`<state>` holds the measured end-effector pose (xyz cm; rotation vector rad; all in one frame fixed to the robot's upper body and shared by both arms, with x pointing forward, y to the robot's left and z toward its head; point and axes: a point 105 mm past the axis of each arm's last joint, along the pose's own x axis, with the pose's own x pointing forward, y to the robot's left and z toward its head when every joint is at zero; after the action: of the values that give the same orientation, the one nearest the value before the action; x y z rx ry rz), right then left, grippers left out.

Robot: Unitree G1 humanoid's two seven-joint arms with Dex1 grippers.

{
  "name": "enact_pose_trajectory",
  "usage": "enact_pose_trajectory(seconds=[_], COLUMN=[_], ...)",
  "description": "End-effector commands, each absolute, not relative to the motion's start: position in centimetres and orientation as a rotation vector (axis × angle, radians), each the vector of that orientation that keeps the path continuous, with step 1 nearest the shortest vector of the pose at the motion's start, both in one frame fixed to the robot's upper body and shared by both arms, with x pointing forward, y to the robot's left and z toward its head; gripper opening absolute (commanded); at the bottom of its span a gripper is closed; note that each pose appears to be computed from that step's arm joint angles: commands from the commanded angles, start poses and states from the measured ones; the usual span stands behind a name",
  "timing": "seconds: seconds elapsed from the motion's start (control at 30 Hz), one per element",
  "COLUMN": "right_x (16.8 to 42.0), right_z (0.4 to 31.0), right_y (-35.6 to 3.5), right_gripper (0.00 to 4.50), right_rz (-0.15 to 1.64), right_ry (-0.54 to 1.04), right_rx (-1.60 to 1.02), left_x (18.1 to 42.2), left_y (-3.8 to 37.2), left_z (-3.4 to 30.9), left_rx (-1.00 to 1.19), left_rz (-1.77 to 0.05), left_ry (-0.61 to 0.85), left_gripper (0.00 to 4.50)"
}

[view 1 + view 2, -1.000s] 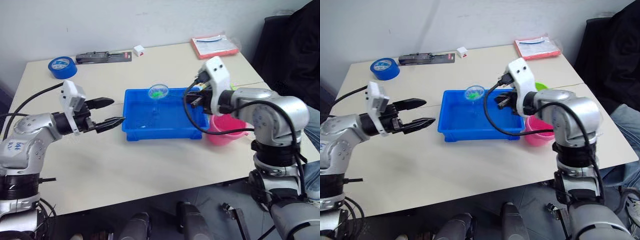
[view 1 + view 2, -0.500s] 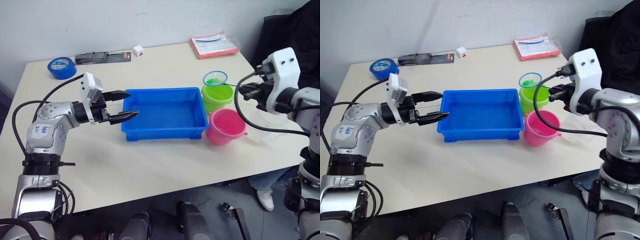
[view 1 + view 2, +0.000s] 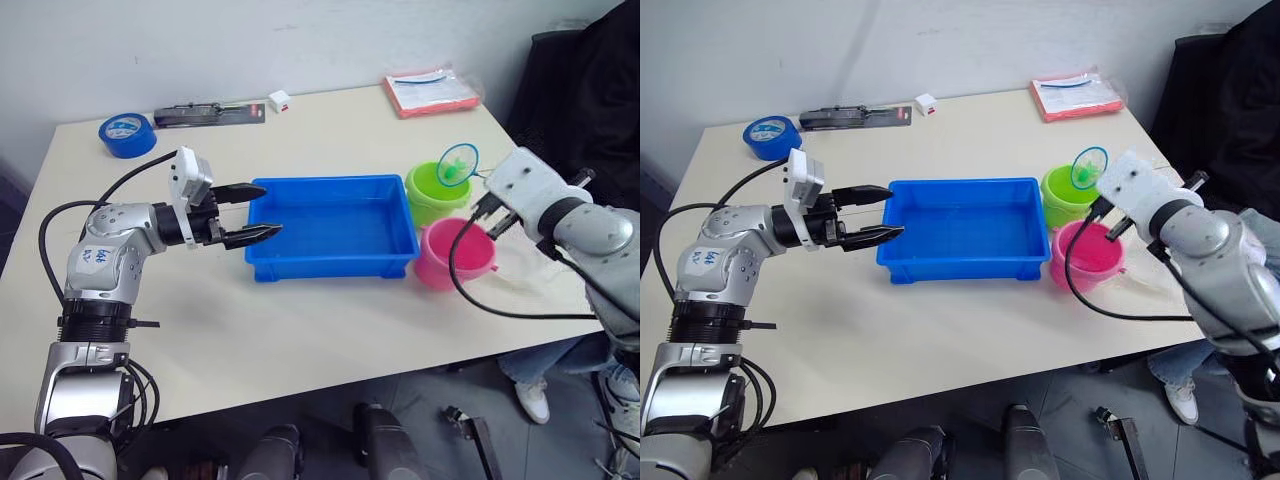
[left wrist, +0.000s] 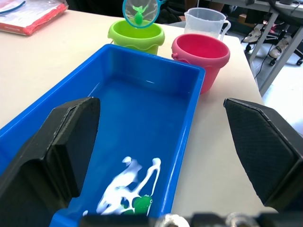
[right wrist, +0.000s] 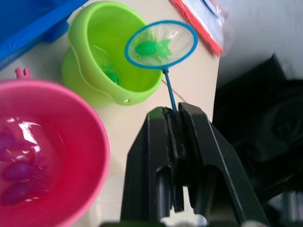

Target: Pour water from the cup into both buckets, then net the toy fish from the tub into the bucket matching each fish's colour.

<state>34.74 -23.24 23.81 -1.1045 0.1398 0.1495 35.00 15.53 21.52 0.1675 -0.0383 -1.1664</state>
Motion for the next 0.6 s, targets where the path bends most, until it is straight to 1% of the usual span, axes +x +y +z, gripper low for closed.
enact_pose_trajectory(seconds=[0.03,0.17,0.37,0.43,0.5,0.57,0.6], right_x=[34.5,34.5,34.5,34.5,34.6,34.7,34.8], right_z=[25.3,24.9,24.5,24.7,25.2,26.5,27.4], right_y=[-22.8,-22.7,-22.6,-22.7,-22.6,-22.1,-21.6], right_gripper=[0.79,0.79,0.79,0.79,0.79,0.79,0.79], right_rz=[0.125,0.137,0.147,0.132,0.122,0.115,0.123], right_ry=[0.039,0.003,-0.039,-0.046,-0.056,-0.078,-0.088], right_rx=[-1.374,-1.615,-1.823,-1.825,-1.772,-1.682,-1.556], left_x=[34.5,34.5,34.4,34.3,34.3,34.2,34.1], left_y=[15.6,15.6,15.4,15.4,15.4,15.5,15.8], left_z=[22.5,22.5,22.5,22.4,22.4,22.4,22.3], left_rx=[0.199,0.195,0.19,0.187,0.184,0.181,0.178], left_rz=[-1.165,-1.161,-1.16,-1.161,-1.16,-1.156,-1.148], left_ry=[-0.081,-0.082,-0.08,-0.079,-0.078,-0.074,-0.069], left_gripper=[4.5,4.5,4.5,4.5,4.5,4.5,4.5])
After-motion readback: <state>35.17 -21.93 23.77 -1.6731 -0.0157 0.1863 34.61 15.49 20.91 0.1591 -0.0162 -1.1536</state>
